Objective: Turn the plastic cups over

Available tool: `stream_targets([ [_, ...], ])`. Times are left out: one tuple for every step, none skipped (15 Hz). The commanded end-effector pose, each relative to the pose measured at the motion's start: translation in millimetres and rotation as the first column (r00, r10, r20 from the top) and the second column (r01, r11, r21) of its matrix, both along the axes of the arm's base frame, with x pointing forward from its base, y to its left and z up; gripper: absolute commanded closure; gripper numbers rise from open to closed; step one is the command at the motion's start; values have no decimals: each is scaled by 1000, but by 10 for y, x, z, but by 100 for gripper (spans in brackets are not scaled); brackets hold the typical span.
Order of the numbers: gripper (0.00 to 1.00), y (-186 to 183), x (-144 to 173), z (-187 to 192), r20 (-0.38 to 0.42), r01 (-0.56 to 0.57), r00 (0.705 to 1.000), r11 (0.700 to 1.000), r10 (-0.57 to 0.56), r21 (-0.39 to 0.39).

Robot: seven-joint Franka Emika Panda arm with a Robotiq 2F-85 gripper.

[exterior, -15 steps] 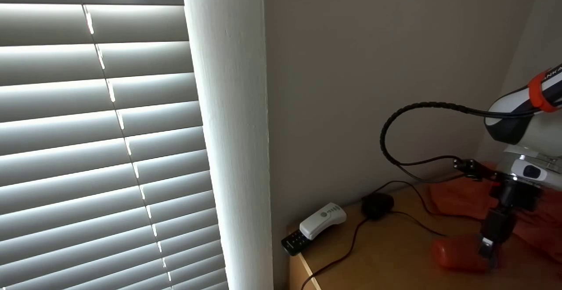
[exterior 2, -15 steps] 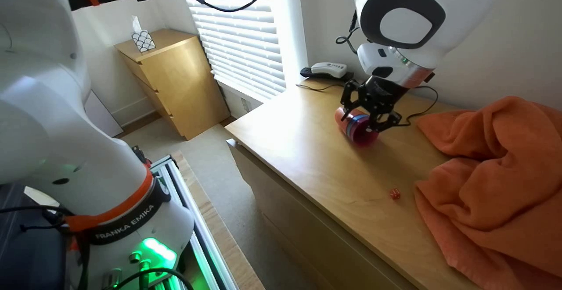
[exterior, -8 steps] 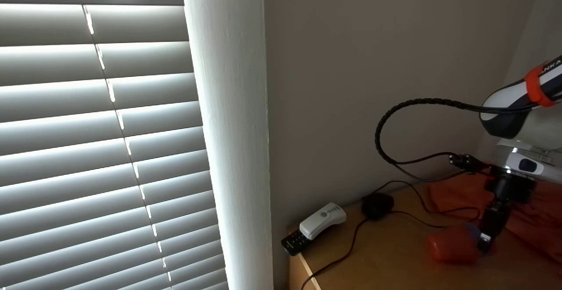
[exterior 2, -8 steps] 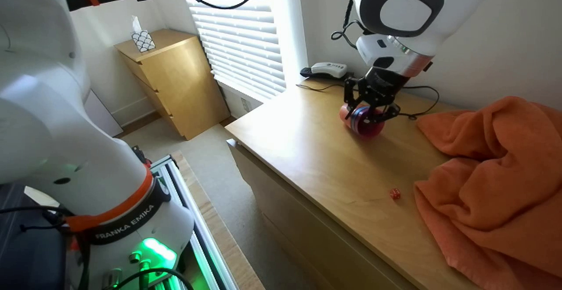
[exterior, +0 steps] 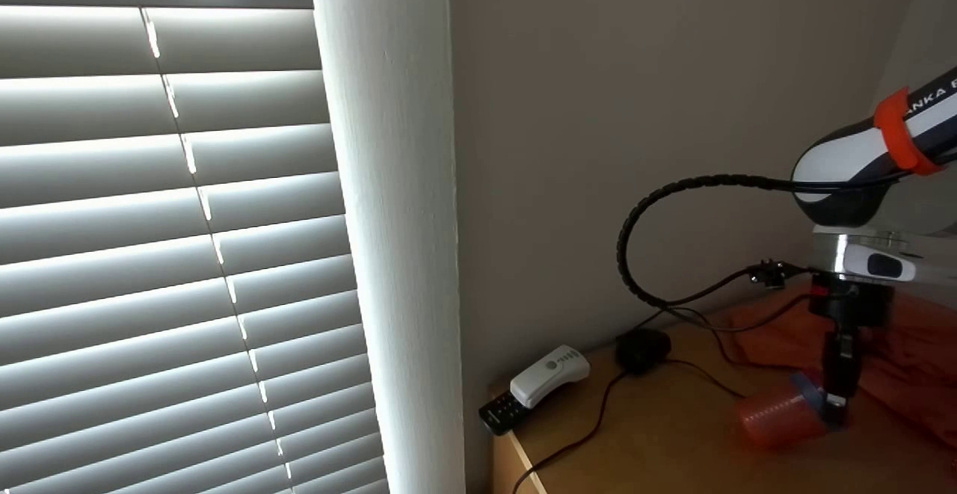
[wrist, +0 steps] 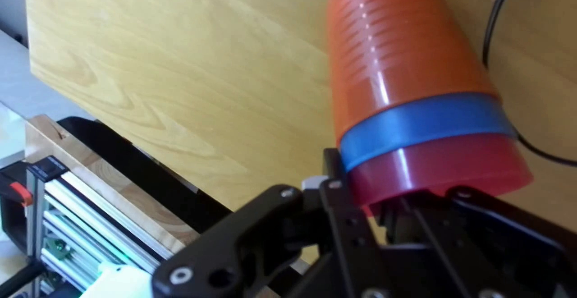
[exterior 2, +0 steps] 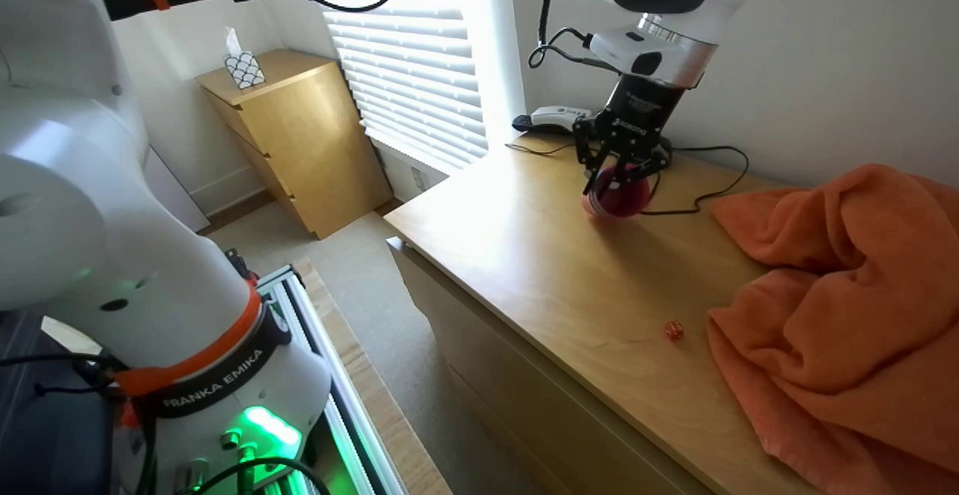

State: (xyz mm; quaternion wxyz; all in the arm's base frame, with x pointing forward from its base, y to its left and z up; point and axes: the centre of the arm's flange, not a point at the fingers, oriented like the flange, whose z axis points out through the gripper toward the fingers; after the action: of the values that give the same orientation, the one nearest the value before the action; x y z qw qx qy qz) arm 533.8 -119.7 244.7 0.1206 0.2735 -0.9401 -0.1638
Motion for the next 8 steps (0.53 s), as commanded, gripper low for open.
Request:
stream_targets([
  [98,126,9,97,-36,-107,994,992,104,-67],
  [97,177,31,120,-44,-135,990,987,132,-82],
  [98,217,49,144,-57,-164,986,982,159,-96],
  [97,268,60,158,-79,-195,979,974,187,-118],
  [98,302,81,171,-96,-223,973,966,211,-132],
  [97,364,89,174,-124,-253,964,955,235,-158],
  [98,397,90,185,-146,-283,955,944,260,-169],
  [99,453,80,167,-167,-311,945,933,283,-182],
])
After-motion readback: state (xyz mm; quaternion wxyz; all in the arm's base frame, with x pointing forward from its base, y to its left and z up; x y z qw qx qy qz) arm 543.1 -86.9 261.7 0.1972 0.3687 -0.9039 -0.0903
